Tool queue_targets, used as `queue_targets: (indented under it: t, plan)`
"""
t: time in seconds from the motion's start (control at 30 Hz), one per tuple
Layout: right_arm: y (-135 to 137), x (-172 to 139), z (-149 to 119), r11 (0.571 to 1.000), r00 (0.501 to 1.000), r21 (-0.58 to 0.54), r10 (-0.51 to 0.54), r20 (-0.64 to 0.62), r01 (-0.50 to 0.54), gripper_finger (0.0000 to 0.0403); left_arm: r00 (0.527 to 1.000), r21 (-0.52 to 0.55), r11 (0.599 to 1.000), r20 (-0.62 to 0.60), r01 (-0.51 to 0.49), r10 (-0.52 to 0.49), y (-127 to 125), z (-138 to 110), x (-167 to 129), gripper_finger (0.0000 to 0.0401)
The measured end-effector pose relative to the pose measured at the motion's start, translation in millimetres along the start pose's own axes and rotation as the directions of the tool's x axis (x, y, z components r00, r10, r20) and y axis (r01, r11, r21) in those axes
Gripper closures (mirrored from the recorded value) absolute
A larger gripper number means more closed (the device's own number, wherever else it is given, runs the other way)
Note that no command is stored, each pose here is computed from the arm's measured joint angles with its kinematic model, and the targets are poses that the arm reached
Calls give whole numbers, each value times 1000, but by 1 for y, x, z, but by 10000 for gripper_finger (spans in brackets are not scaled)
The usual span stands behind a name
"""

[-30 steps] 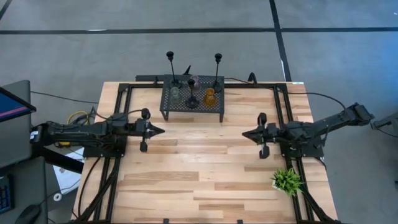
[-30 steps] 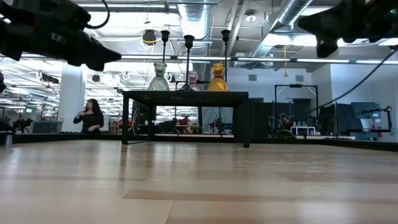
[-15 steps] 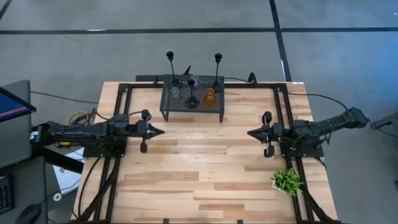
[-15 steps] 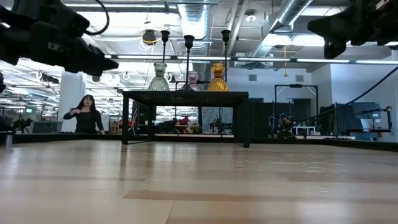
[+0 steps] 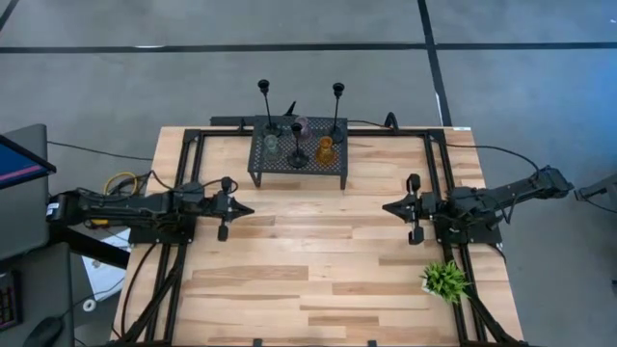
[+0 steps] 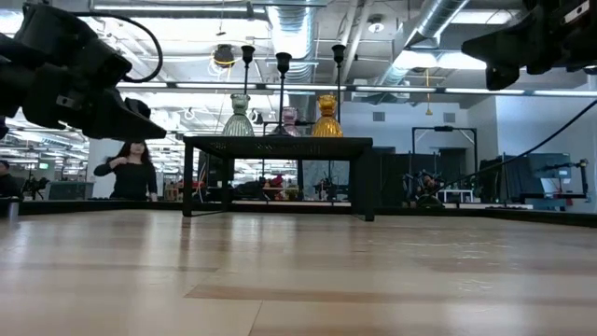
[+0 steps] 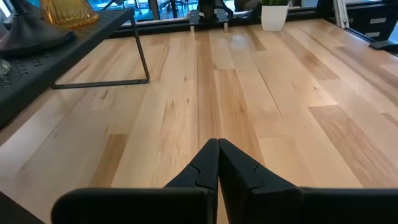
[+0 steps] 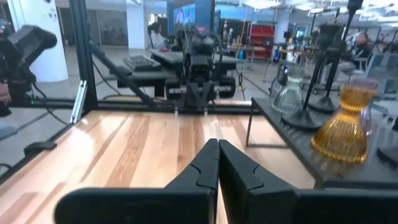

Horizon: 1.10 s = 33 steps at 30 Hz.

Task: Pick & Place candle stick holders
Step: Return to Home Position

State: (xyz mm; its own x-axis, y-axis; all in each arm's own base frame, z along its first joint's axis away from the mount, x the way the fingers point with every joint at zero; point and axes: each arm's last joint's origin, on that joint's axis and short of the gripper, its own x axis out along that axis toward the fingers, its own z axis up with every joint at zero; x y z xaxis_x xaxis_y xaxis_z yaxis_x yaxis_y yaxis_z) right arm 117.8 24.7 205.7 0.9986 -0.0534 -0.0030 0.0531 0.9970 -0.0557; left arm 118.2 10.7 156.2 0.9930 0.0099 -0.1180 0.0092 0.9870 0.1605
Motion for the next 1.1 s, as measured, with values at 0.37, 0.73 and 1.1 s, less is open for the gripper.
queue_targets:
  t: [0.37,0.73,1.1]
  plan:
    - [0,-1,-11,995,994,101,3,-110,8,403,1000,-1,1000,-10,2,-2,0,-1,1,393]
    - [0,-1,-11,995,994,102,3,-110,8,403,1000,-1,1000,-6,1,-1,0,-1,1,393]
    - [0,-2,-10,994,995,108,3,-95,7,403,997,7,1000,74,-14,13,1,7,-4,393]
